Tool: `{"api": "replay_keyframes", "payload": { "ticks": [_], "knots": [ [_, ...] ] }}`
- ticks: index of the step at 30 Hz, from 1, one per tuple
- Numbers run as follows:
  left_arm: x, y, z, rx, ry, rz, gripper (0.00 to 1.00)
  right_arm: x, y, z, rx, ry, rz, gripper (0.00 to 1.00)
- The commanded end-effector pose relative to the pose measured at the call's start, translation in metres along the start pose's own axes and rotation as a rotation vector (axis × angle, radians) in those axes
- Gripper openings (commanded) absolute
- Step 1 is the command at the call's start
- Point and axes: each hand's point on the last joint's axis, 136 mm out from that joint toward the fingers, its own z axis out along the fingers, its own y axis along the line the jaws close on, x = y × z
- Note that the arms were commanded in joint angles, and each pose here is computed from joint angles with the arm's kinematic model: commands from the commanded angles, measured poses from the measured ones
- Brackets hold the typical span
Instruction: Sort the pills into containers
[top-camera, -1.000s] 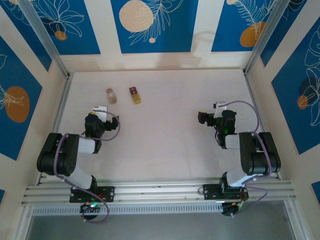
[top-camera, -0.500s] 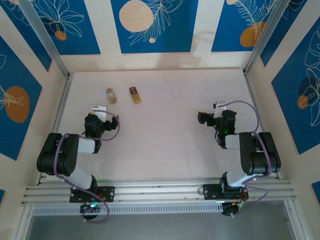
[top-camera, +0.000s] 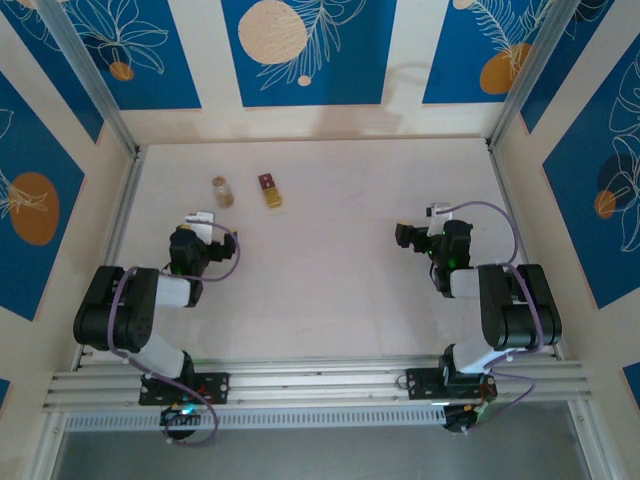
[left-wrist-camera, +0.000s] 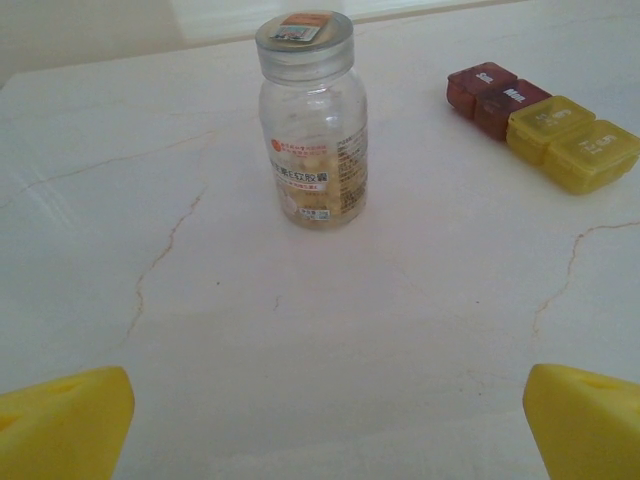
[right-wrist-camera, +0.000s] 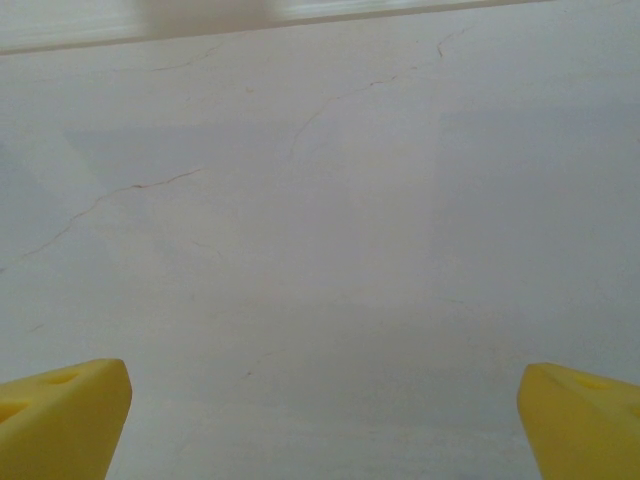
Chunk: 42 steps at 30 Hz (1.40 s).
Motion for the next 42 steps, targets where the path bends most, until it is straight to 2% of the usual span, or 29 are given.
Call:
{"api": "replay_keyframes", "payload": {
  "ticks": [1, 12, 20, 25, 29, 30, 33, 42],
  "knots": [
    [-0.012, 0.006, -0.008, -0.043, -0.057, 0.005, 1.00, -0.009, 0.003, 0.000, 0.004, -0.030, -0.030, 0.99],
    [-0.030, 0.016, -0.036, -0.177, -0.122, 0.019, 1.00, -0.021, -0.002, -0.006, 0.072, -0.026, -0.024, 0.99],
    [-0.047, 0.032, -0.057, -0.318, -0.117, -0.033, 1.00, -0.045, -0.026, -0.023, 0.283, 0.007, 0.058, 0.99],
    [-0.063, 0.048, -0.077, -0.395, -0.162, -0.226, 1.00, -0.058, -0.019, -0.030, 0.290, 0.030, 0.105, 0.99],
    [-0.066, 0.074, -0.101, -0.524, -0.279, -0.531, 1.00, -0.059, -0.004, -0.032, 0.253, 0.063, 0.139, 0.99],
    [-0.067, 0.073, -0.103, -0.506, -0.292, -0.564, 1.00, -0.058, 0.001, -0.032, 0.233, 0.072, 0.145, 0.99],
    [-0.080, 0.054, -0.101, -0.368, -0.297, -0.541, 1.00, -0.059, 0.025, -0.031, 0.140, 0.096, 0.143, 0.99],
    [-0.094, 0.000, -0.076, -0.080, -0.087, -0.524, 1.00, -0.065, 0.104, -0.026, -0.094, 0.128, 0.019, 0.99]
  ]
}}
